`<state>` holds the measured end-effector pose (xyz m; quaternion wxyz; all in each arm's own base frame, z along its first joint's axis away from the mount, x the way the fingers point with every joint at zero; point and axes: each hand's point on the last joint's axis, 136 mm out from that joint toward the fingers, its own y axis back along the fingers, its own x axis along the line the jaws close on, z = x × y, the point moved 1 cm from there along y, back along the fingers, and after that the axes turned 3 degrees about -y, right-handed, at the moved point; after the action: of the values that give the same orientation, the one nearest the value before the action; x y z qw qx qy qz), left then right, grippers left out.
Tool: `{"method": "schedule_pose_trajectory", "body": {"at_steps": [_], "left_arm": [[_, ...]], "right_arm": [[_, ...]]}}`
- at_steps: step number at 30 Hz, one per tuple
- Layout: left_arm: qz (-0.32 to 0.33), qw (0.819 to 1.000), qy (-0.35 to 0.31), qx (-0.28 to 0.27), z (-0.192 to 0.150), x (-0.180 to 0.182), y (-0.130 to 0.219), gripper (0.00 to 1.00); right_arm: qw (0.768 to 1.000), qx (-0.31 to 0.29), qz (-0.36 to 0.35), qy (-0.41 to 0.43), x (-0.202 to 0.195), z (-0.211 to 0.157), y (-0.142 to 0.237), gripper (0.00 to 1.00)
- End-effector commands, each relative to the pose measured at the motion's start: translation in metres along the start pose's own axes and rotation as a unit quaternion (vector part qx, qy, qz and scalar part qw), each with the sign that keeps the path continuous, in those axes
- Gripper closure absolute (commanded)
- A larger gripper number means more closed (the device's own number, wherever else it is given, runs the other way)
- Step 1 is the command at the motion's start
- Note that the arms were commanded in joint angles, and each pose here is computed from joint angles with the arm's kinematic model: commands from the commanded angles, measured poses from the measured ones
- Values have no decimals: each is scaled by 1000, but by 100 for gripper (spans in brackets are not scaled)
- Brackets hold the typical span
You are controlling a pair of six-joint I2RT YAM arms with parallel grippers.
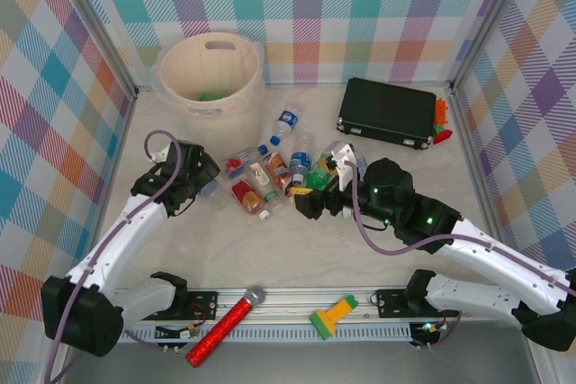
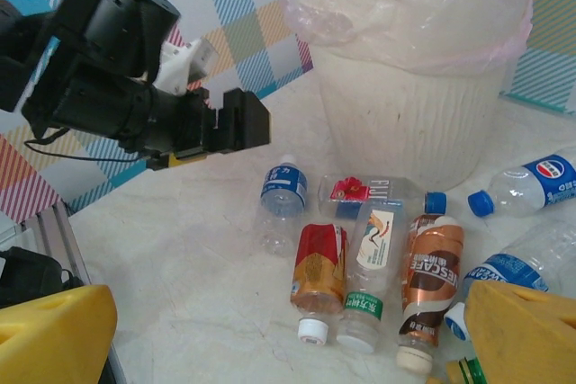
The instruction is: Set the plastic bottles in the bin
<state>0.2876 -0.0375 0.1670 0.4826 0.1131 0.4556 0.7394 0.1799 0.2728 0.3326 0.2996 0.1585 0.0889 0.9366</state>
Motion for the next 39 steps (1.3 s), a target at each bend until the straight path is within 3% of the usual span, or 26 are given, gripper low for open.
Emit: {"method": "schedule_pose_trajectory", "body": {"at_steps": [1,10,16,32,39], "left_arm": [[-3,999,22,47,-20,-5,-19,0],[37,995,36,82,-38,3,-53,0],[27,992,48,110,-55,0,-72,6],[39,990,60,121,-75,13,-106,15],[46,991,63,107,-72,20,-111,29]], "right_arm": [[1000,0,3,-5,2,0,3,1],[1000,22,4,-9,3,-8,-3,1],[999,31,7,-9,4,-10,-8,1],[999,36,13,-10,7,-9,-12,1],[999,38,13,-12,6,-10,-11,1]]}}
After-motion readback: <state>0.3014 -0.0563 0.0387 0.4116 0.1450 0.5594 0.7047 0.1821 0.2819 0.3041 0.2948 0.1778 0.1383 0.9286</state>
